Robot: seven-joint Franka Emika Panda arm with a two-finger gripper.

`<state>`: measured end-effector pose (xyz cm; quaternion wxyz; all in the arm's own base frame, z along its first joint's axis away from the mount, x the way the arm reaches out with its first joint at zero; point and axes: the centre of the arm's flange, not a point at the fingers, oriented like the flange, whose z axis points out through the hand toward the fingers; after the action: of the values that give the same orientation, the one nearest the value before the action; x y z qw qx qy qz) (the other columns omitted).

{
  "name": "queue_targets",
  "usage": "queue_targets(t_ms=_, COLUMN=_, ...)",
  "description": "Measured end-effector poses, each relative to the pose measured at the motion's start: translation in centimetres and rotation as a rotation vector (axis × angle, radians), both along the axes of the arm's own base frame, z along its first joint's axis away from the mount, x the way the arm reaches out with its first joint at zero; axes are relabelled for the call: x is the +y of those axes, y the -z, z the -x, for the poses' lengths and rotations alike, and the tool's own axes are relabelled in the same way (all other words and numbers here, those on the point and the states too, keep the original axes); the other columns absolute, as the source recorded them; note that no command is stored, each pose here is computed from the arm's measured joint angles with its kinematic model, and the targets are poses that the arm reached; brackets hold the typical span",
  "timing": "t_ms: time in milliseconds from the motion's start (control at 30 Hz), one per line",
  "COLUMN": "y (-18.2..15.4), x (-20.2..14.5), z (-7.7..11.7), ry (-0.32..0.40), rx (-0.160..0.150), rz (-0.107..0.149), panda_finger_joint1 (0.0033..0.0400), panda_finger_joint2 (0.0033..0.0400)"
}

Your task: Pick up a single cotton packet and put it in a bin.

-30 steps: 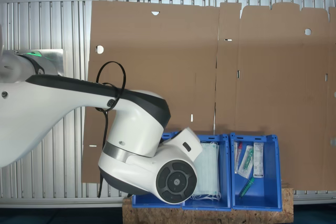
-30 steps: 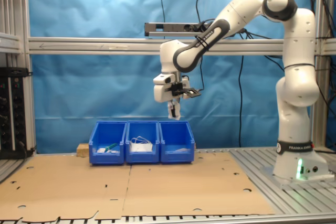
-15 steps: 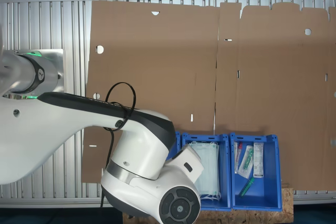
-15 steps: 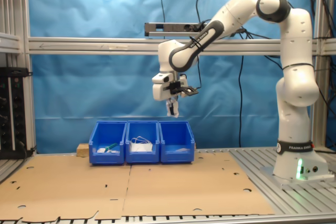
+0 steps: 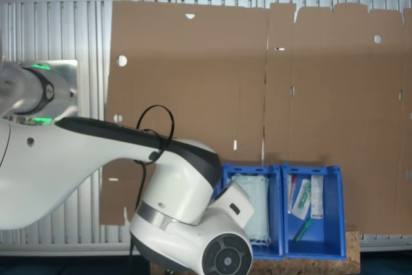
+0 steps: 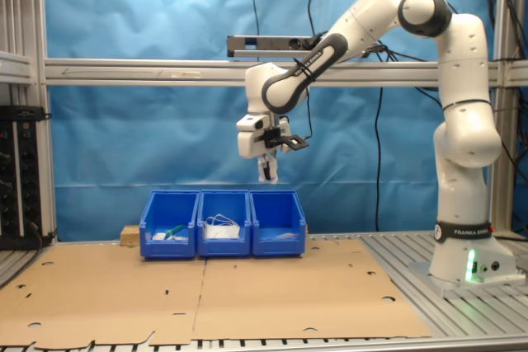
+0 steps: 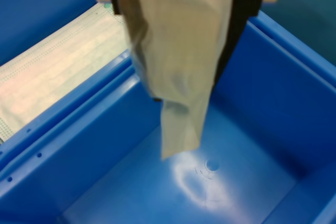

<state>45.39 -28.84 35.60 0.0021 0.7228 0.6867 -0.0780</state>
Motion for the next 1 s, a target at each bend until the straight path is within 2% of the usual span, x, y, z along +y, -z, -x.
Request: queue_targets(t_ms=1000, y=0.10, x=-0.80, z=0.68, ry=-0.046, rx=0.019, rz=-0.012, panda_finger_joint1=0.0059, panda_finger_joint2=0.0059)
